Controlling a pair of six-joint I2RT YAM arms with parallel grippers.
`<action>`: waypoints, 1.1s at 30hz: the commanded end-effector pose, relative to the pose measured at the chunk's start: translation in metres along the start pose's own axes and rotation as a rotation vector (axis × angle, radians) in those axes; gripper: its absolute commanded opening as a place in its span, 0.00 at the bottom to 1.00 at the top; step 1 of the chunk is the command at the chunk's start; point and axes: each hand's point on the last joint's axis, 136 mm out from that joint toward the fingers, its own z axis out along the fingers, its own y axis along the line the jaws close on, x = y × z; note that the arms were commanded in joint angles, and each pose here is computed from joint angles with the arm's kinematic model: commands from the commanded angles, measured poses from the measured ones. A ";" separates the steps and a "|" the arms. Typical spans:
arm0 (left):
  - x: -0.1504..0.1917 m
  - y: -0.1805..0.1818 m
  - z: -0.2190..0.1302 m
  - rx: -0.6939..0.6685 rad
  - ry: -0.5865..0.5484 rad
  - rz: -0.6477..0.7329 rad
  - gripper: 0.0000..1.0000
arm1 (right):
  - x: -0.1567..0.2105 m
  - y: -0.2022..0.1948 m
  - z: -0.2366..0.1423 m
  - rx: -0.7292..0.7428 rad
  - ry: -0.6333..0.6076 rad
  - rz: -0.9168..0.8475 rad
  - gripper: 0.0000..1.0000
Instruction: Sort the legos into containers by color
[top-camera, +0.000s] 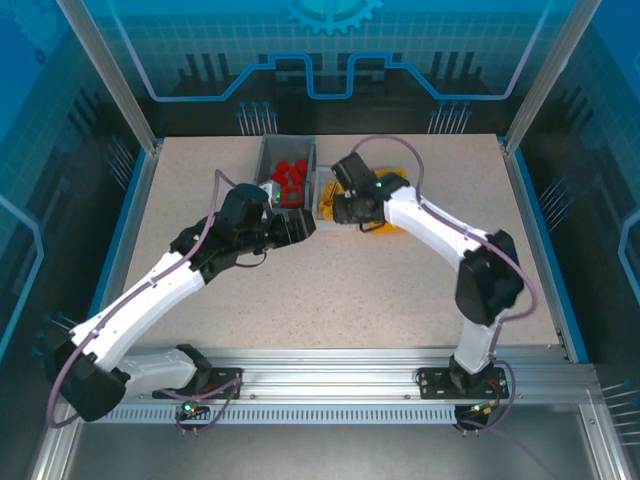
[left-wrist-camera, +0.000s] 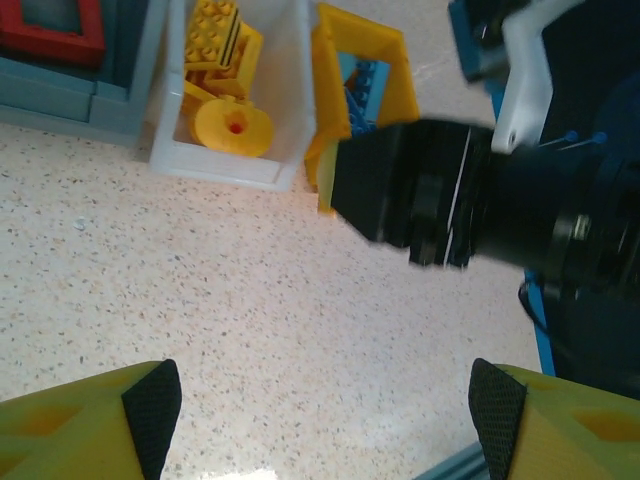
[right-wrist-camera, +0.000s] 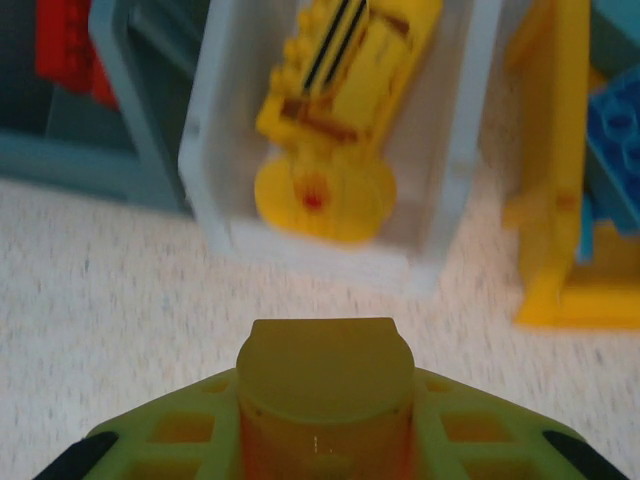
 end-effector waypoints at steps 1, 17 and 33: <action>-0.021 -0.005 0.001 0.057 0.003 0.001 0.80 | -0.026 0.004 0.023 -0.027 0.018 -0.023 0.25; -0.048 -0.014 0.022 0.125 -0.018 -0.008 0.80 | -0.088 -0.019 0.102 0.032 0.041 0.007 0.33; -0.053 -0.012 0.008 0.095 -0.032 0.003 0.80 | -0.103 -0.003 0.012 0.011 -0.106 -0.048 0.52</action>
